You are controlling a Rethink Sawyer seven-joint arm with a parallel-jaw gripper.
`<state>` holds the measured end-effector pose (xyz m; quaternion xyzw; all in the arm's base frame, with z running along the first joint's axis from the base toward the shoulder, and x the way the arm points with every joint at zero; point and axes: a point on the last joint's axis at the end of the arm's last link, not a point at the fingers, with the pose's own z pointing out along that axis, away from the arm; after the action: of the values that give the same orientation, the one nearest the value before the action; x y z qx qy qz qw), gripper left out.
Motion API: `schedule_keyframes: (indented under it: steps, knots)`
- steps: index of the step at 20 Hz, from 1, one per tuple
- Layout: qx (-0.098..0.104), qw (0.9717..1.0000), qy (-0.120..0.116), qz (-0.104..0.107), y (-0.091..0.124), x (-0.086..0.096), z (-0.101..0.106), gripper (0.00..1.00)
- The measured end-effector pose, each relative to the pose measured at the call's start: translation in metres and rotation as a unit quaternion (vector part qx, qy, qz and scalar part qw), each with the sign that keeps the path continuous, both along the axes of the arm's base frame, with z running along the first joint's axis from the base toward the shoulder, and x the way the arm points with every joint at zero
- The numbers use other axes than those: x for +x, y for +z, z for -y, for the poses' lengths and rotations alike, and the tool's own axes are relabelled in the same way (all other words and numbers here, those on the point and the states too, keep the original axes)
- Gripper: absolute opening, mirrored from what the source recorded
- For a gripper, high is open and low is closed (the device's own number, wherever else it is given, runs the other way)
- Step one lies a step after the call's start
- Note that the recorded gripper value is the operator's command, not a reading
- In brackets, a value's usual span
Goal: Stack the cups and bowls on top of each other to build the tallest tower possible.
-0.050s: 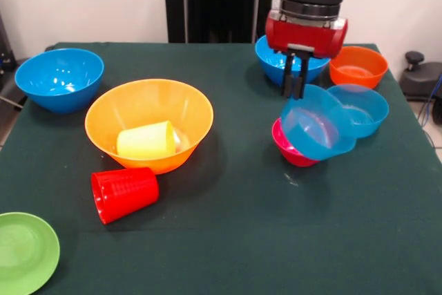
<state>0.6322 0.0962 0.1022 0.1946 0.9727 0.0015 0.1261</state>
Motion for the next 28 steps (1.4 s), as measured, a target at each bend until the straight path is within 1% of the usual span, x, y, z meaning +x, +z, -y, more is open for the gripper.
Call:
schedule_keyframes:
  steps: [2,3,5,6,7,10,11,13,14,16,20,24,25,26,28]
  knots:
    - [0.009,1.0,-0.002,-0.001,0.013,0.0,-0.002,0.0]
    - [0.014,0.9999,-0.005,-0.004,0.024,-0.001,-0.002,0.0]
    - [0.019,0.9998,-0.009,-0.007,0.037,-0.001,-0.001,0.0]
    - [0.024,0.9995,-0.017,-0.013,0.055,-0.001,0.002,0.0]
    - [0.026,0.9993,-0.02,-0.016,0.063,-0.001,0.003,0.0]
    - [0.028,0.9991,-0.026,-0.02,0.093,0.001,0.013,0.0]
    - [0.027,0.9991,-0.027,-0.02,0.098,0.002,0.015,0.0]
    - [0.027,0.9991,-0.028,-0.017,0.112,0.004,0.022,0.0]
    - [0.026,0.9991,-0.029,-0.014,0.122,0.006,0.027,0.0]
    - [0.026,0.9992,-0.029,-0.01,0.13,0.007,0.033,0.0]
    - [0.027,0.9993,-0.024,0.004,0.145,0.014,0.05,0.0]
    - [0.026,0.9995,-0.018,0.006,0.146,0.014,0.066,0.0]
    - [0.024,0.9996,-0.014,0.005,0.144,0.014,0.071,0.0]
    - [0.016,0.9999,-0.002,0.004,0.141,0.011,0.083,0.0]
    - [0.01,0.9999,0.006,0.003,0.138,0.009,0.091,0.0]
